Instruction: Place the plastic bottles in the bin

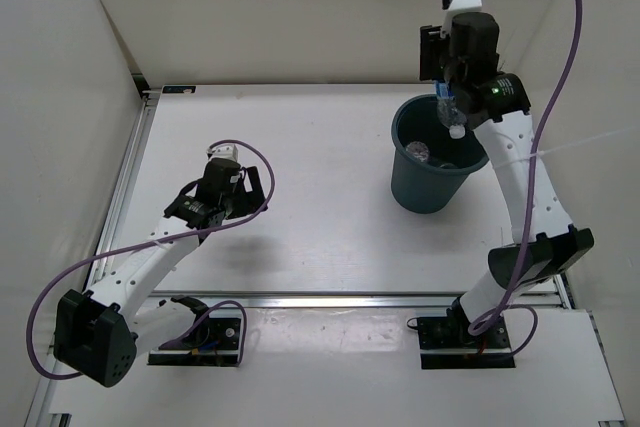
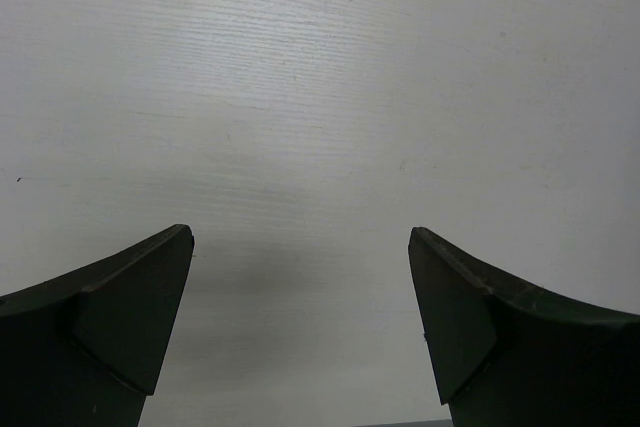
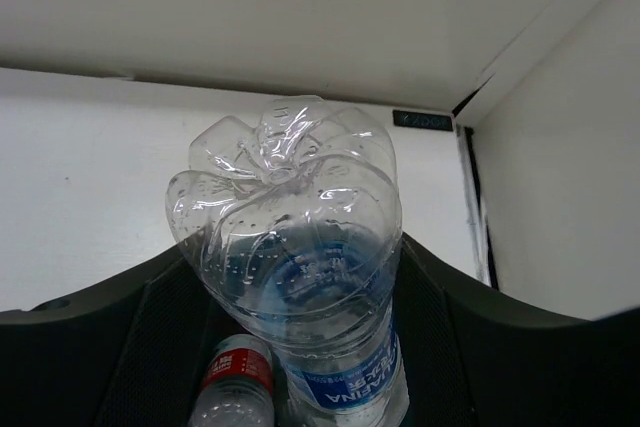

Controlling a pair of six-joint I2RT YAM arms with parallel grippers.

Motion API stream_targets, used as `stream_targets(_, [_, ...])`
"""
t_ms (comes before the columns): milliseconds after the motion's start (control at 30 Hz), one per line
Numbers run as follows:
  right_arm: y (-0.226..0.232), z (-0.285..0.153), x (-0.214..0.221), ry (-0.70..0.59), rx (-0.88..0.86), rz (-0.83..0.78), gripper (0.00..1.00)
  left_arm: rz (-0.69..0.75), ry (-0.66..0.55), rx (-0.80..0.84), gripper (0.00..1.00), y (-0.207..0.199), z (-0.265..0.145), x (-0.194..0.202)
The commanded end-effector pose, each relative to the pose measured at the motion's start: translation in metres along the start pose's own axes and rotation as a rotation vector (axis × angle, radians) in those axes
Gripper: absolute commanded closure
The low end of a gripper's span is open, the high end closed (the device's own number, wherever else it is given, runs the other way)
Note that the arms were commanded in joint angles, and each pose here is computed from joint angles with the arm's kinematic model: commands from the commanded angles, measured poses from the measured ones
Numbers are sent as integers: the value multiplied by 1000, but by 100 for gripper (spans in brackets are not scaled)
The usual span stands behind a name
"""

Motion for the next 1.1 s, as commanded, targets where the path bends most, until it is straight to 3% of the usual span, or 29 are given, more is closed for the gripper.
stream_targets(0, [-3,5,-14,-96,-99,148,93,-6,-33,-1,0,-2,-6,-12])
stream_targets(33, [-4,8,-9,-81,-104,156,91,-8,-41,3,0,-3,-7,-15])
stream_targets(133, [-1,16,5,-44,-121,170,71,3,-45,-6,0,-2,-7,-15])
stream_targets(167, [-5,14,6,-44,-113,186,43,5,-37,-10,0,-1,-7,-14])
stream_targets(300, [-8,8,7,-44,-81,253,0,10,-57,-10,0,-2,-9,-20])
stream_targets(467, [-23,-17,10,-23,52,388,0,2,-87,-47,0,4,-15,-30])
stream_targets(533, [-26,-20,25,58,39,441,0,1,-114,-62,0,6,-19,-40])
stream_targets(633, [-34,-32,37,200,-74,467,0,-24,-170,-105,0,12,-27,-56])
stream_targets(667, [-25,-34,41,264,-203,485,0,-19,-175,-126,0,17,-30,-57])
stream_targets(767, [-24,-41,52,364,-252,574,0,-35,-215,-153,0,22,-37,-71])
stream_targets(900, [-16,-54,69,387,-409,562,0,-44,-249,-280,0,38,-40,-80])
stream_targets(1067, [-31,-57,75,372,-413,623,0,-77,-281,-507,0,67,-43,-84])
Point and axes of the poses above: each gripper's point midway between its finger pads, its own z axis out along the fingers, its own y axis along the line the jaws close on, x = y × z, the point moved 7 cm from there along -z, back along the fingers, and after that the axes turned 3 degrees about z, right-handed, at the moved point
